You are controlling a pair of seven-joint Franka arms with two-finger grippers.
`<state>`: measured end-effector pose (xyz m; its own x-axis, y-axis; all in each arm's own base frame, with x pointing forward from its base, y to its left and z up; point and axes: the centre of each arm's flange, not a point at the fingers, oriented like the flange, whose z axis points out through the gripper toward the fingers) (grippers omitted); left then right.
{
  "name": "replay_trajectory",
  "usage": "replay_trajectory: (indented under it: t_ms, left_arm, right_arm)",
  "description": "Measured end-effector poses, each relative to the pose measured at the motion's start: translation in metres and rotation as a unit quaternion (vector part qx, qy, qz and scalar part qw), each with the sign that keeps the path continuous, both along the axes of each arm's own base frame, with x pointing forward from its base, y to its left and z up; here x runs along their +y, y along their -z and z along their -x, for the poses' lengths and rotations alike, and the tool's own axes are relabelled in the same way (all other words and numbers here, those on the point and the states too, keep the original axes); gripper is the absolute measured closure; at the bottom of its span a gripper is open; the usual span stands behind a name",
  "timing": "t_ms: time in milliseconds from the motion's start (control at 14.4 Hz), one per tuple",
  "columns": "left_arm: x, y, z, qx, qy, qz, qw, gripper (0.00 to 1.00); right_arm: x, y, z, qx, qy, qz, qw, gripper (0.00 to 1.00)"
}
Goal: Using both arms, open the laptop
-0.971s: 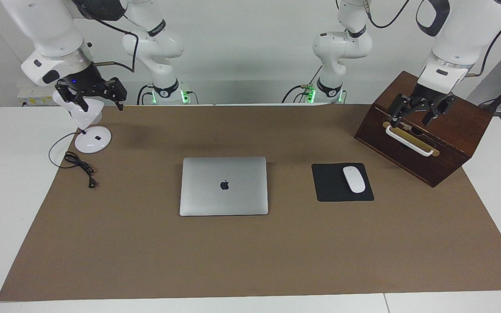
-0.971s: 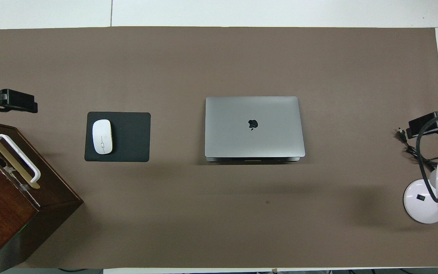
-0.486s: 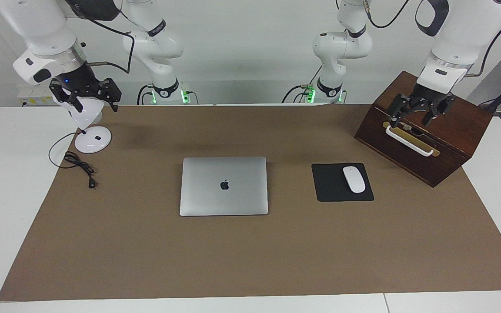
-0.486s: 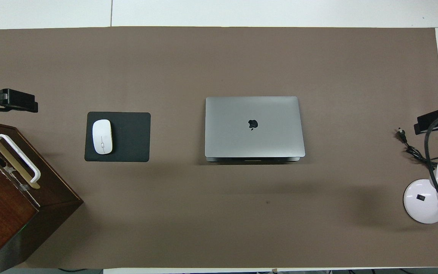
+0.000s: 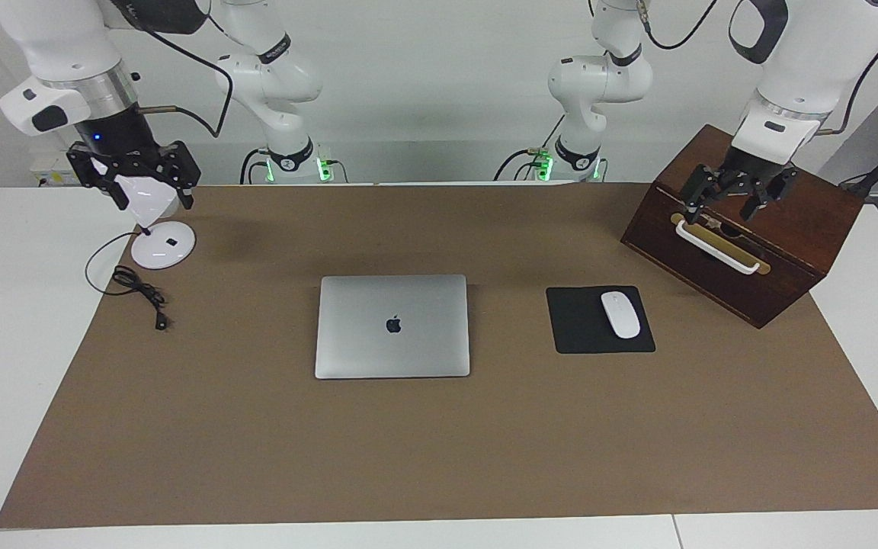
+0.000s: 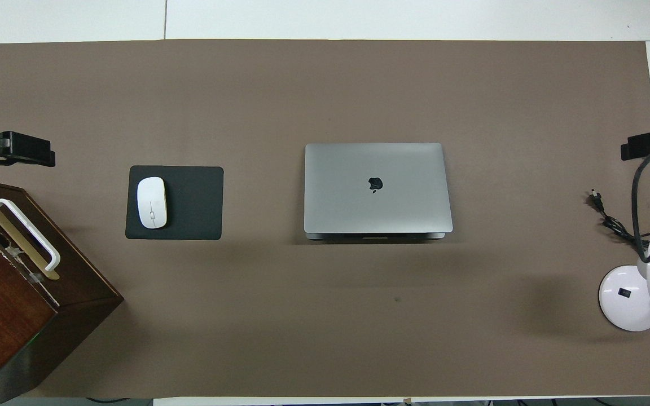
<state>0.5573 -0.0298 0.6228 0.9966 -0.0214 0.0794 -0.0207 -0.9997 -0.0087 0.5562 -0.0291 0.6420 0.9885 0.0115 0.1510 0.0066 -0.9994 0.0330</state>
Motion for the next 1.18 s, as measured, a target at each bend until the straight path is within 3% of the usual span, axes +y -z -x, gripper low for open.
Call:
replay_trajectory:
  t_ms: [486,694,902,1180]
  left_arm:
    - [0.0,0.003,0.0,0.001,0.0,0.0,1.0,0.0]
    - [-0.004,0.003,-0.001,-0.003,0.004,0.0,1.0,0.0]
    - [-0.005,0.003,-0.001,-0.003,0.005,0.0,1.0,0.0]
    - [-0.005,0.004,-0.001,-0.001,0.005,0.0,1.0,0.0]
  right_arm:
    - [-0.017,0.056,-0.042,-0.111,-0.005,0.002,0.994,0.0]
    - [-0.014,0.088,-0.046,-0.15,0.02,-0.054,0.987,0.0]
    - [-0.012,0.122,-0.042,-0.155,0.07,-0.14,0.975,0.0]
    - [0.002,0.172,-0.029,-0.151,0.152,-0.244,0.946,0.0]
